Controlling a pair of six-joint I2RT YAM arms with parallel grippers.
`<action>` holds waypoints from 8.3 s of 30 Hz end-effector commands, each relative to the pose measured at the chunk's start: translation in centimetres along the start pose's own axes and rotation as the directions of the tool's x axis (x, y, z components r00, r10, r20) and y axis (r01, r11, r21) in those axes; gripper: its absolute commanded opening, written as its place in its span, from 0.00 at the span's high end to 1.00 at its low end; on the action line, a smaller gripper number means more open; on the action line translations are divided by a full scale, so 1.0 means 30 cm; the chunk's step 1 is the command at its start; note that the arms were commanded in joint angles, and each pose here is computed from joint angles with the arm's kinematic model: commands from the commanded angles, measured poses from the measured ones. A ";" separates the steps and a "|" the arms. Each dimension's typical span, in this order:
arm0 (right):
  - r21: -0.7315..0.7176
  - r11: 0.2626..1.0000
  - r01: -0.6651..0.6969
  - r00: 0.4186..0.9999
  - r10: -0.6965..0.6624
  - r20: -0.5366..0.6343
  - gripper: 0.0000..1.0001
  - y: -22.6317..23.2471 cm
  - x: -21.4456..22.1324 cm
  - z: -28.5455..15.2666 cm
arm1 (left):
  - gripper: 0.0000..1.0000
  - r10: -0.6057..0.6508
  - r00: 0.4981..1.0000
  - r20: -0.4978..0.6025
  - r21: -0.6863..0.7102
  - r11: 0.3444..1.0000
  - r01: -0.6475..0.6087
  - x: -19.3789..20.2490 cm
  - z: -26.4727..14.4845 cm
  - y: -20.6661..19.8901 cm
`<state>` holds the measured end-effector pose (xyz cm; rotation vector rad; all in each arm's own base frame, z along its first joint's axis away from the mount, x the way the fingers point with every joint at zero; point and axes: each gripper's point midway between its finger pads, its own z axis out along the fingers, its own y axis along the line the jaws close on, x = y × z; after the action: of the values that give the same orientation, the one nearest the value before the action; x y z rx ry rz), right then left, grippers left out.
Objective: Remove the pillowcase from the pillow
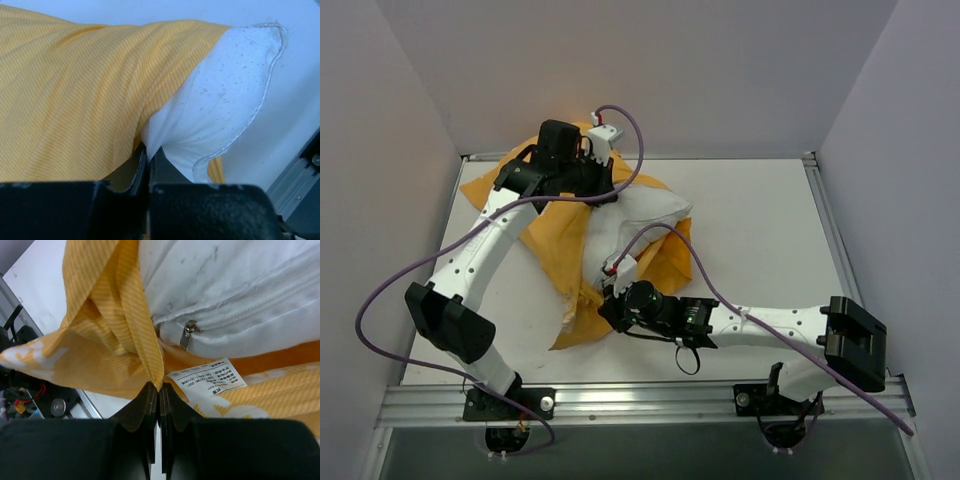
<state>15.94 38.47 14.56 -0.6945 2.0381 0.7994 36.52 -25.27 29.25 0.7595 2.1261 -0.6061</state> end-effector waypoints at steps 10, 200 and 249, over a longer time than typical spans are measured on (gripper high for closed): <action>0.018 0.975 -0.222 0.947 0.211 0.242 0.97 -0.210 -0.074 0.070 | 0.98 0.004 0.907 0.420 0.032 0.999 -0.019 -0.389 -0.308 -0.051; 0.378 0.676 -0.633 0.753 0.651 0.096 1.00 -1.009 0.110 -0.417 | 0.06 -0.214 0.913 -0.346 -0.654 0.753 -0.071 0.808 -0.317 0.840; 0.290 0.497 -0.818 0.545 0.510 0.666 1.00 -1.282 -0.218 -0.944 | 0.98 -0.375 0.924 -0.076 -0.885 0.452 0.111 0.979 -1.078 1.050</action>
<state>30.03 0.70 17.51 0.7196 2.0718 0.9385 26.91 17.02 15.58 -0.0338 2.4818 0.0385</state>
